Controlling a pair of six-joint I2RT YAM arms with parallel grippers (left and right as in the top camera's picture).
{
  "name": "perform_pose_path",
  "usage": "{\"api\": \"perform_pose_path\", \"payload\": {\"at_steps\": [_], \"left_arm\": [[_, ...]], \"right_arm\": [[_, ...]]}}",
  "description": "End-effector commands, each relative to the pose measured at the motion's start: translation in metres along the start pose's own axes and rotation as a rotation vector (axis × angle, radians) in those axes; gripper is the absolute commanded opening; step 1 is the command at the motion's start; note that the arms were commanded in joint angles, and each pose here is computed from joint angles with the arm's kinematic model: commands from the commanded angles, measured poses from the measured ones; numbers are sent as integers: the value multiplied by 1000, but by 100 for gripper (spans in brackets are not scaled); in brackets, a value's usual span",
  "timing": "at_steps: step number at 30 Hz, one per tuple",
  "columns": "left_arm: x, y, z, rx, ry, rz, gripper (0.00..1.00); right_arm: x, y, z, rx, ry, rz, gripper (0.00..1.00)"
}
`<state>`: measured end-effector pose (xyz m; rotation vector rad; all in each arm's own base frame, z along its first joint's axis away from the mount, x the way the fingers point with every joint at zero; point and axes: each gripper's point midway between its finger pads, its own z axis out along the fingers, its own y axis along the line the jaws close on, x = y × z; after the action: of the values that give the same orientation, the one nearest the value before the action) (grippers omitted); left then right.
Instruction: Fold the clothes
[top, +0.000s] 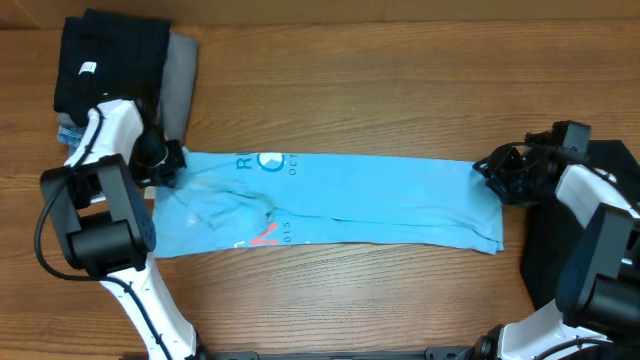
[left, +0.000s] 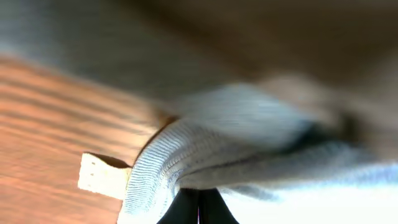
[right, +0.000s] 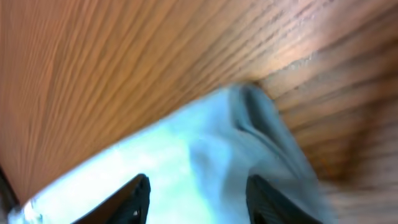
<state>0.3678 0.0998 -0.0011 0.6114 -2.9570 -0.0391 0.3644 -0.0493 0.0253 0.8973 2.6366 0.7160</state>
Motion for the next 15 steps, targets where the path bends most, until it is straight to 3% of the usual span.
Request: {"api": "perform_pose_path", "payload": {"at_steps": [1,6,11,15], "left_arm": [[0,45,24,-97,51,-82,4],[-21,47,6,15,-2,-105,6],[-36,34,-14,95,-45,-67,29],[-41,29,-21,102,-61,-34,44]], "right_arm": [[-29,21,-42,-48,-65,-156,60],[-12,0,-46,20,20,-158,62],[21,-32,-23,108,140,-137,63],[47,-32,-7,21,218,-138,62]]}}
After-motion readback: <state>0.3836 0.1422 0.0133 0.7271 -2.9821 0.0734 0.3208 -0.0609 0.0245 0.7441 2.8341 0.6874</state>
